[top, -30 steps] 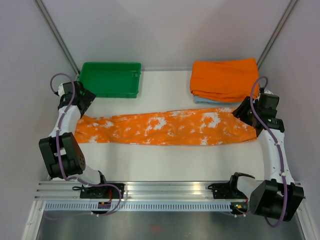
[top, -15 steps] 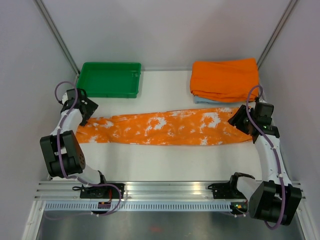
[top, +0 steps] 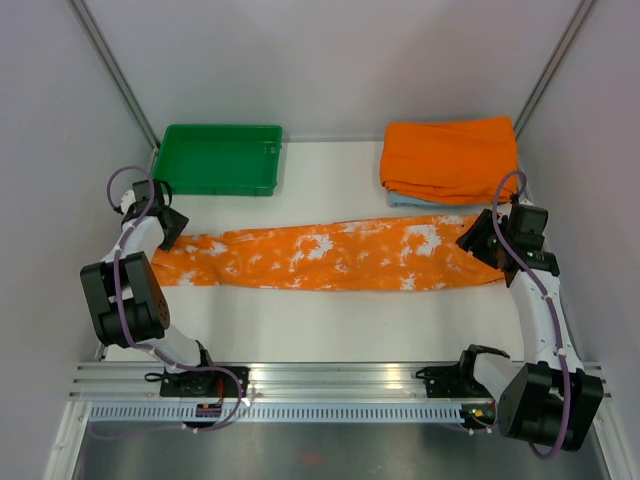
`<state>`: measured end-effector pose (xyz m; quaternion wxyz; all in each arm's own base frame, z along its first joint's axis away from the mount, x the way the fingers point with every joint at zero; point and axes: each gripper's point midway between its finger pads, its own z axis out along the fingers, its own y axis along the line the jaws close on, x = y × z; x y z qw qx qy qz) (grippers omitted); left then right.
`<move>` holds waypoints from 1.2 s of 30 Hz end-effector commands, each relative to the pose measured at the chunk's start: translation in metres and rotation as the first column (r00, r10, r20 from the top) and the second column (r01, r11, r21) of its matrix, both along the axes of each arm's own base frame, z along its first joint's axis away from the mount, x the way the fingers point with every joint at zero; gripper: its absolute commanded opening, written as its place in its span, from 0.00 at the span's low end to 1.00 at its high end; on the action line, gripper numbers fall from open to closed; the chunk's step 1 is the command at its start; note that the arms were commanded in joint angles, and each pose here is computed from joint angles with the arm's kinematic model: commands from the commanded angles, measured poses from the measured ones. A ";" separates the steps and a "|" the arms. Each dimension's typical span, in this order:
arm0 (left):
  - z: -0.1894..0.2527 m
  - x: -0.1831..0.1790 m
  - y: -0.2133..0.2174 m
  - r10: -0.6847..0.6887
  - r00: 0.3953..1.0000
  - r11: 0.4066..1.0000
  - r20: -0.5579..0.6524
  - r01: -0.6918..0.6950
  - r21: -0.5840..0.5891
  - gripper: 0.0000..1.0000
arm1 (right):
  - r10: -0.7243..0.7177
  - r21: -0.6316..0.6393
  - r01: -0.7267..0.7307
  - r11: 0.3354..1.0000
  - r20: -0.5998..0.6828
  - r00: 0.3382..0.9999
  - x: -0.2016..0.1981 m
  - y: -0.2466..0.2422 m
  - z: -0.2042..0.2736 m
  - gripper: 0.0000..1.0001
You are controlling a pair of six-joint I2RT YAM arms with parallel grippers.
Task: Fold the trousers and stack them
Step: Fold the trousers
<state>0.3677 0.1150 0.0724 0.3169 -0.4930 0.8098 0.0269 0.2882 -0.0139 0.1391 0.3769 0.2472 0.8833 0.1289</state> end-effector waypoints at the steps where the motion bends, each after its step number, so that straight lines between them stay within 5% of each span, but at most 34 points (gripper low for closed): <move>1: 0.023 0.016 0.013 0.037 0.994 0.999 0.102 -0.041 0.034 0.60 | 0.002 -0.014 -0.002 1.000 0.010 1.000 0.006 -0.002 0.001 0.61; 26: 0.017 0.038 0.033 0.042 0.996 0.997 0.075 -0.047 0.068 0.22 | -0.010 -0.017 0.009 1.000 -0.044 0.999 0.005 -0.005 -0.020 0.59; 36: -0.001 0.041 0.027 0.030 0.998 0.999 0.053 -0.031 0.026 0.27 | -0.022 -0.041 0.020 0.999 -0.047 0.999 0.001 -0.009 -0.019 0.58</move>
